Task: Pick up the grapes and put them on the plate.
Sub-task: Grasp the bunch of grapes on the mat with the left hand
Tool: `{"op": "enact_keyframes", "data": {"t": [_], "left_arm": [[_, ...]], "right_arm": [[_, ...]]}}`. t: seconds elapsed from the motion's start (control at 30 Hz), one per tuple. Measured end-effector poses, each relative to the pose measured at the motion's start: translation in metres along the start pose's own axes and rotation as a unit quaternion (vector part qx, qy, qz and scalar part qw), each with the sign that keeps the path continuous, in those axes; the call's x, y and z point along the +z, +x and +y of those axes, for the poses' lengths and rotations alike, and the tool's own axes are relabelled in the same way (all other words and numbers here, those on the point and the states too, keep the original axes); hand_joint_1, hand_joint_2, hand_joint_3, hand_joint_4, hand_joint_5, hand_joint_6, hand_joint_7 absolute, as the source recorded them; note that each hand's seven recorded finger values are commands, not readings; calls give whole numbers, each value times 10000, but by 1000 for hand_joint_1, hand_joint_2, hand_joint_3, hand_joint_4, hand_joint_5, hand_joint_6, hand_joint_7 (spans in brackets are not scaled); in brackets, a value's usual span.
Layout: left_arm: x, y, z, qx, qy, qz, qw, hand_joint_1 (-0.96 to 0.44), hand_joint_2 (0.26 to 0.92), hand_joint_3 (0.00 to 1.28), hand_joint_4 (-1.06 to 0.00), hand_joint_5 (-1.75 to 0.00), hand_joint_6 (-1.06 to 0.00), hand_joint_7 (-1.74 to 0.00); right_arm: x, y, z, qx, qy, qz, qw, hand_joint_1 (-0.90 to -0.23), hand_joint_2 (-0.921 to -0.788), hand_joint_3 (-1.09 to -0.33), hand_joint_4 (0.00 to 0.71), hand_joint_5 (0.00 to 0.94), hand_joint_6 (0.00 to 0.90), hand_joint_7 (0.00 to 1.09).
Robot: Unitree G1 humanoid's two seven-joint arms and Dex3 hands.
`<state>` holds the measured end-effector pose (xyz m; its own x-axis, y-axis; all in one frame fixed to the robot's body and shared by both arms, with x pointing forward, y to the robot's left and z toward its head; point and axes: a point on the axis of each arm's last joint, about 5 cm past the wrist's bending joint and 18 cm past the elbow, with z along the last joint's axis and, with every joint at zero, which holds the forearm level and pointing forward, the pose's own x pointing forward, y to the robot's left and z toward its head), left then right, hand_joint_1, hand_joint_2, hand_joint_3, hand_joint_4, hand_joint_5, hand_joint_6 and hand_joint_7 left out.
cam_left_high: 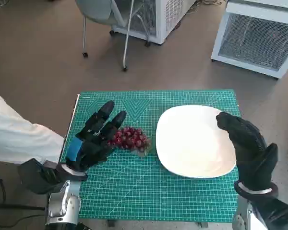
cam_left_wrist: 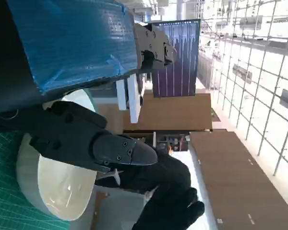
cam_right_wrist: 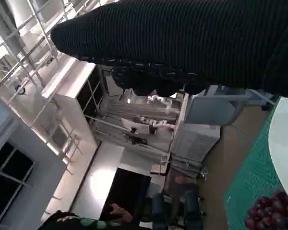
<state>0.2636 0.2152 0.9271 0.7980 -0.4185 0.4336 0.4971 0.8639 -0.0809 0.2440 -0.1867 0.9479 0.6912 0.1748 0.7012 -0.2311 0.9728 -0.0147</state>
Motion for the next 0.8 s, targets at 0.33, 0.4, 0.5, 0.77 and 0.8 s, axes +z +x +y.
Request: {"op": "enact_keyframes", "data": {"t": [0.33,0.4,0.5,0.77,0.8], "left_arm": [[3,2,-1,16,5,-6,10000,-333,921,142,-251,-1,-239,-5],[3,2,-1,18,6,-6,10000,-333,921,142,-250,0,-239,-4],[3,2,-1,20,9,-5,10000,-334,921,143,-250,0,-238,-4],[3,2,-1,23,11,-3,10000,-339,921,145,-251,0,-239,-4],[3,2,-1,23,11,-3,10000,-339,921,145,-251,0,-239,-4]], "right_arm": [[-2,-3,-6,2,-9,16,10000,-500,-921,-556,461,5,76,706],[-2,-3,-6,3,-9,16,10000,-500,-921,-556,461,5,76,706],[-2,-3,-7,4,-9,16,10000,-499,-921,-555,461,5,76,706],[-2,-3,-8,9,-11,16,10000,-499,-921,-554,462,5,77,706],[-2,-3,-8,10,-11,16,10000,-499,-921,-554,462,5,77,706]]}}
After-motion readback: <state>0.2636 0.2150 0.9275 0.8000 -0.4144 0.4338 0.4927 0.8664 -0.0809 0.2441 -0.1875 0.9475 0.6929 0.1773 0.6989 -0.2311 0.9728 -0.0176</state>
